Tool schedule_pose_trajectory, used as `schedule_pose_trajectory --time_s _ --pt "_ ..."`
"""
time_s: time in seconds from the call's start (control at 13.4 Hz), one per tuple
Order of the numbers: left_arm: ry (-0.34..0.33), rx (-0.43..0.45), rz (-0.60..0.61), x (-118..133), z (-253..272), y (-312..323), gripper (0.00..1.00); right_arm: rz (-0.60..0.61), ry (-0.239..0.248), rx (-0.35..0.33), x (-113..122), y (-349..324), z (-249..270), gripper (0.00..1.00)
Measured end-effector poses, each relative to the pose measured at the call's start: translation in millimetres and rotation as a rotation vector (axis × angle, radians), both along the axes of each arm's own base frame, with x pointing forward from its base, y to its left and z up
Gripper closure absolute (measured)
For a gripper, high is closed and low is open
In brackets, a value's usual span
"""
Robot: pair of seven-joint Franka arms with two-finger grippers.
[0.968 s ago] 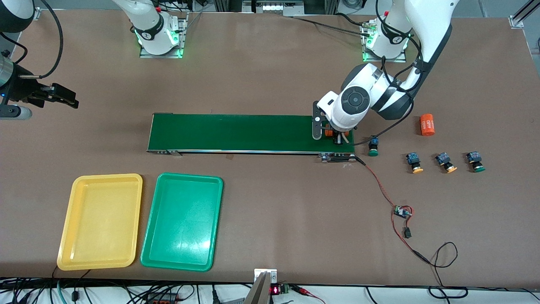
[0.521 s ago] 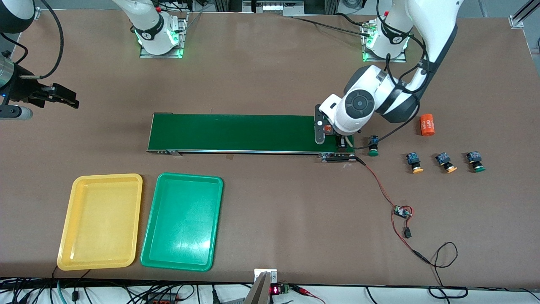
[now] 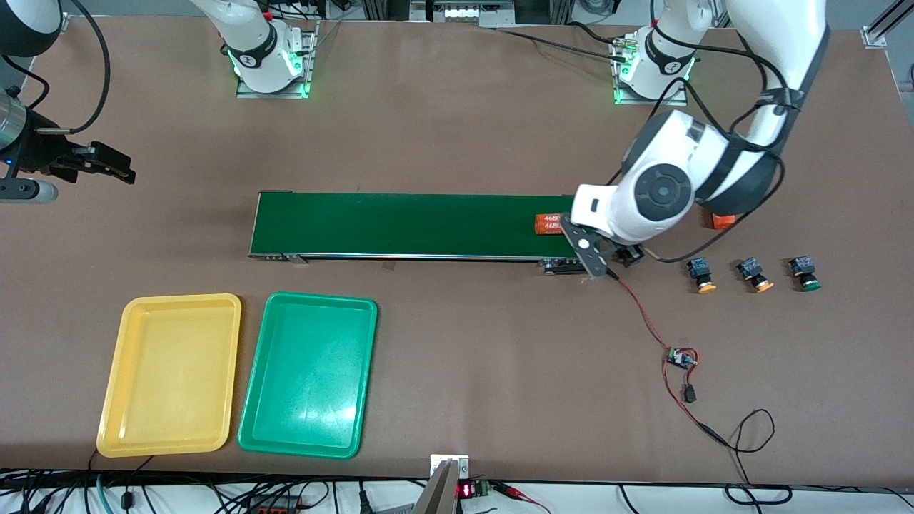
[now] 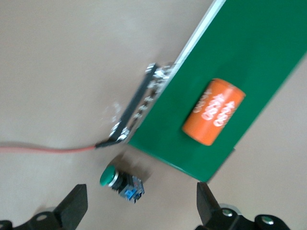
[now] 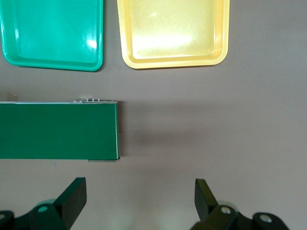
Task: Sort buttons by color to trays
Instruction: 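Move the left gripper back over the green-capped button, then grasp the green-capped button with the left gripper and lift it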
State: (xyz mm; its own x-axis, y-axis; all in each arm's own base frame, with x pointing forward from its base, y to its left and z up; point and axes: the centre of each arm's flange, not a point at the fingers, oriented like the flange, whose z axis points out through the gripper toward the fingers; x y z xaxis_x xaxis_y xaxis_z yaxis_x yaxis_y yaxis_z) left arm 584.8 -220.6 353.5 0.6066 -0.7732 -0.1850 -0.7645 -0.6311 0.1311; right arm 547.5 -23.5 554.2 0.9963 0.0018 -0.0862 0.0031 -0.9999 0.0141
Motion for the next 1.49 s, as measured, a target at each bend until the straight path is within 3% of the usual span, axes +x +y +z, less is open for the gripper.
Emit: schedule_pose_trajectory --time_s 0.45,0.97,1.19,1.49 --pt "0.02 0.156 0.519 14 43 32 0.0 0.036 -0.004 0.0 1 20 0 0.0" --pt "0.05 0.184 0.719 48 16 89 0.0 0.046 0.004 0.0 0 26 -5 0.0" --pt "0.106 0.269 0.868 39 -26 82 0.0 0.044 0.004 0.0 0 25 -5 0.0" --pt "0.128 0.28 0.902 13 -100 82 0.01 0.044 0.005 0.0 0 25 -6 0.0"
